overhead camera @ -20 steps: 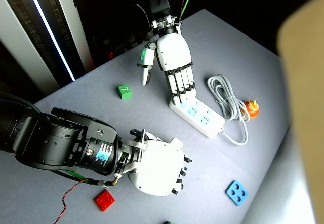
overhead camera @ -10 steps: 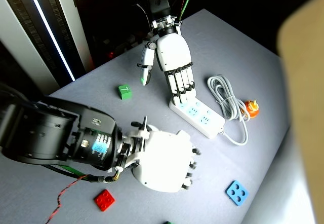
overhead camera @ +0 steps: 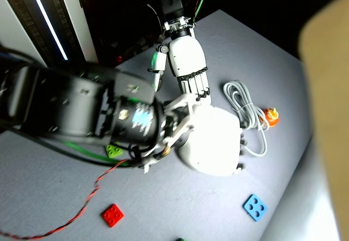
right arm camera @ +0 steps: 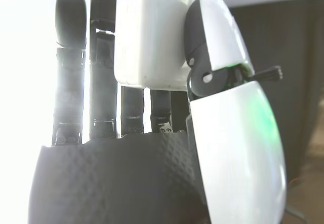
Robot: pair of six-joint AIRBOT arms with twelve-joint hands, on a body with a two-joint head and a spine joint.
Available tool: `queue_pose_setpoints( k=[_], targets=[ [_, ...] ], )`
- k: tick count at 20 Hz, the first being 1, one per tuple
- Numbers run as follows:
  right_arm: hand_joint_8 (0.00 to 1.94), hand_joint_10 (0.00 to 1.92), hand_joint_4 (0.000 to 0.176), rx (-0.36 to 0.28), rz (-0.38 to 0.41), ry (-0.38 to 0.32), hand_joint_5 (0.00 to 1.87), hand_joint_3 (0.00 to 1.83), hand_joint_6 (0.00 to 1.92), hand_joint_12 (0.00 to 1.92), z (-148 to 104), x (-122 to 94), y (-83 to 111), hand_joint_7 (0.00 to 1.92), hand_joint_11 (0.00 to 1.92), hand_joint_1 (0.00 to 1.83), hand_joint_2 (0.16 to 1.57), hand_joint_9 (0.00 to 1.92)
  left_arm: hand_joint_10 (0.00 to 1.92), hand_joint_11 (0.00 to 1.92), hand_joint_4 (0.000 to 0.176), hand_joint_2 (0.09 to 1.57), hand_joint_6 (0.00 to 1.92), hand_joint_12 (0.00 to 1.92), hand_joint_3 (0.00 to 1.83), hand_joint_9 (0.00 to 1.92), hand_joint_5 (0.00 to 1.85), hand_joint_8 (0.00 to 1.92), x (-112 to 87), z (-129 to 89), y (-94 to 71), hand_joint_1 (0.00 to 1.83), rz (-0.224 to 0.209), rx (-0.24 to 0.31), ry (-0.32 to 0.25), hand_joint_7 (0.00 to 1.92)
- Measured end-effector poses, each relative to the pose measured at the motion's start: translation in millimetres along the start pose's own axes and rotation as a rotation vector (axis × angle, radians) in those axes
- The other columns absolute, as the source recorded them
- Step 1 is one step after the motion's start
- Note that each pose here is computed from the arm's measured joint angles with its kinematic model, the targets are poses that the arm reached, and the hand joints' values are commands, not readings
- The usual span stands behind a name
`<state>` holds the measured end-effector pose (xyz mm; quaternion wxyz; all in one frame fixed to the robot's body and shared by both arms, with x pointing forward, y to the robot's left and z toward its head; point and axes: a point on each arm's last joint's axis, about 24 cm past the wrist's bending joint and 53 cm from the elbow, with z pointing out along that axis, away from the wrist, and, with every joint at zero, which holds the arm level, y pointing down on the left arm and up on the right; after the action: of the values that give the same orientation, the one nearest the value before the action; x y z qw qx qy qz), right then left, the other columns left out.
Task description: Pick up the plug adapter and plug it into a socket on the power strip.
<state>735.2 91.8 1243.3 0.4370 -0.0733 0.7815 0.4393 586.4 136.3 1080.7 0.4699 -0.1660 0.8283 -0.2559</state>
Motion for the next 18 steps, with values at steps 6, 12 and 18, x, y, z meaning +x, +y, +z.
queue_pose_setpoints(
  k=[6, 12, 18],
  targets=[
    [1.05, 0.17, 0.027, 0.048, 0.040, 0.038, 0.88, 0.00, 1.15, 1.11, 13.8, -3.5, -1.5, 0.94, 0.69, 1.20, 1.15, 1.10, 0.01, 0.00, 0.000, 1.28, 0.01, 0.00, 0.00, 0.01, 0.03, 0.01, 1.1, -0.3, 0.9, 0.00, 0.001, -0.001, 0.002, 0.02],
    [1.09, 0.15, 0.027, 0.240, 0.078, -0.085, 0.86, 0.00, 1.20, 1.11, 24.6, -27.6, -12.6, 0.90, 0.68, 1.19, 1.17, 1.07, 0.01, 0.00, 0.000, 1.28, 0.01, 0.00, 0.00, 0.03, 0.04, 0.01, 3.1, -0.9, 2.4, 0.00, 0.007, -0.003, 0.006, 0.04],
    [1.07, 0.14, 0.027, 0.279, 0.046, -0.178, 0.87, 0.00, 1.19, 1.13, 43.9, -28.1, 4.2, 0.91, 0.66, 1.19, 1.16, 1.08, 0.00, 0.00, 0.000, 1.28, 0.00, 0.00, 0.00, 0.00, 0.01, 0.00, 3.4, -0.9, 2.6, 0.00, 0.007, -0.002, 0.006, 0.00]
  ],
)
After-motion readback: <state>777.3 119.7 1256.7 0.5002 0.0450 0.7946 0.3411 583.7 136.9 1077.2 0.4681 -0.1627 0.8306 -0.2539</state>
